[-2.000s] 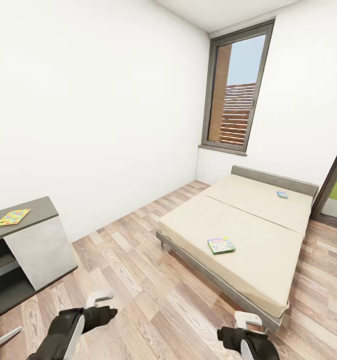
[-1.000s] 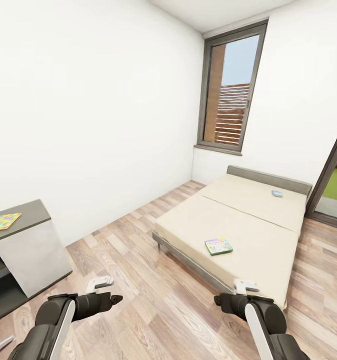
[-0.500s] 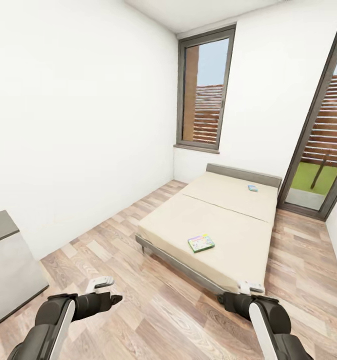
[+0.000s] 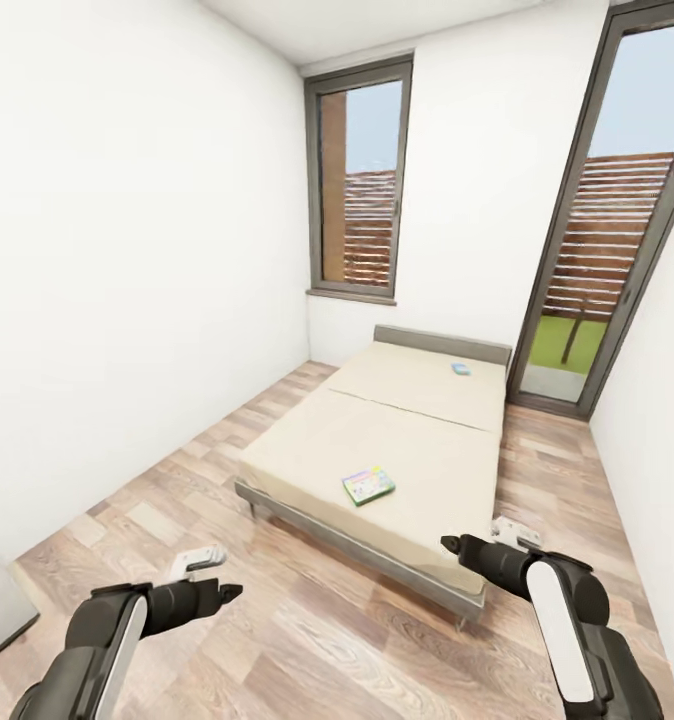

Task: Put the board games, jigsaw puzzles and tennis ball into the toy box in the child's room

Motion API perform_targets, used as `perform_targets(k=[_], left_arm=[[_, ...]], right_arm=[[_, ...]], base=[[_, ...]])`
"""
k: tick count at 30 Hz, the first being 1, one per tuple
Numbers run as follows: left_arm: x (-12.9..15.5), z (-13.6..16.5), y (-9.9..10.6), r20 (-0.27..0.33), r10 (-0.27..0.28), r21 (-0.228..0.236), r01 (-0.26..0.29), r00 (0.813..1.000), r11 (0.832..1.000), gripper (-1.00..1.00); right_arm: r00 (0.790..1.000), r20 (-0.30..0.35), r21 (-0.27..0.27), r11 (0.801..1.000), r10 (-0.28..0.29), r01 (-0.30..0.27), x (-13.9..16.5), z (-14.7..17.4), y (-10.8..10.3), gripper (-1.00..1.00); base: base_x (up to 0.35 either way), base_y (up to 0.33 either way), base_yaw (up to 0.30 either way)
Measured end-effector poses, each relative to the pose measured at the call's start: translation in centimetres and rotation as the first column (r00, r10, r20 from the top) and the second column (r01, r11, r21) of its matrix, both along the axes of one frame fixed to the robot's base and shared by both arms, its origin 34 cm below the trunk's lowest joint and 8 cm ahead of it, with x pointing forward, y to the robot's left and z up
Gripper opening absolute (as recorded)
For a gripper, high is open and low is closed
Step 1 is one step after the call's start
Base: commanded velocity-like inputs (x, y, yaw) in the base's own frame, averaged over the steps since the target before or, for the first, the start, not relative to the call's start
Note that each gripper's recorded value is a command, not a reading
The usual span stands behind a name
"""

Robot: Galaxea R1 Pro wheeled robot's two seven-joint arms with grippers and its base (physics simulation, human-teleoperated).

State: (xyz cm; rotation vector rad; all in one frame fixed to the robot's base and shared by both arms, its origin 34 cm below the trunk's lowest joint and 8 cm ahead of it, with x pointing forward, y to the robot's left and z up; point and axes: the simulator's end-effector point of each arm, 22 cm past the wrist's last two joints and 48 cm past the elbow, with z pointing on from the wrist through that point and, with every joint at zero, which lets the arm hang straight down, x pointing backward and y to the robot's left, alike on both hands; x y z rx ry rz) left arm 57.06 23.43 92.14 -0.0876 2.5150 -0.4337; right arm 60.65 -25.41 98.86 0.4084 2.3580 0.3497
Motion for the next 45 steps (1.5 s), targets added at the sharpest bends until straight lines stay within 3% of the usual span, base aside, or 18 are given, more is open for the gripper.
perform_targets(k=[6,14,36,45], left_arm=[[0.4,0.4,-0.1,0.009,-0.001,-0.002,0.001,1.0,1.0,1.0],[3.2,3.1,-0.3,0.068,-0.005,-0.007,0.005,0.998,1.0,1.0],[3.6,3.4,-0.2,0.074,-0.005,-0.006,0.005,0.997,1.0,1.0],[3.6,3.4,-0.2,0.074,-0.004,-0.005,0.005,0.997,1.0,1.0]], right_arm=[[1.0,0.017,0.004,1.0,-0.005,0.005,0.7,0.7,-0.2,1.0],[1.0,0.019,0.0,1.0,-0.008,0.008,0.8,0.8,-0.5,1.0],[1.0,0.017,-0.001,1.0,-0.006,0.006,0.8,0.6,-0.5,1.0],[1.0,0.018,-0.001,1.0,-0.008,0.008,0.8,0.7,-0.5,1.0]], base=[[0.069,0.046,-0.226],[0.089,0.059,-0.136],[0.23,0.218,-0.27],[0.273,0.219,-0.081]])
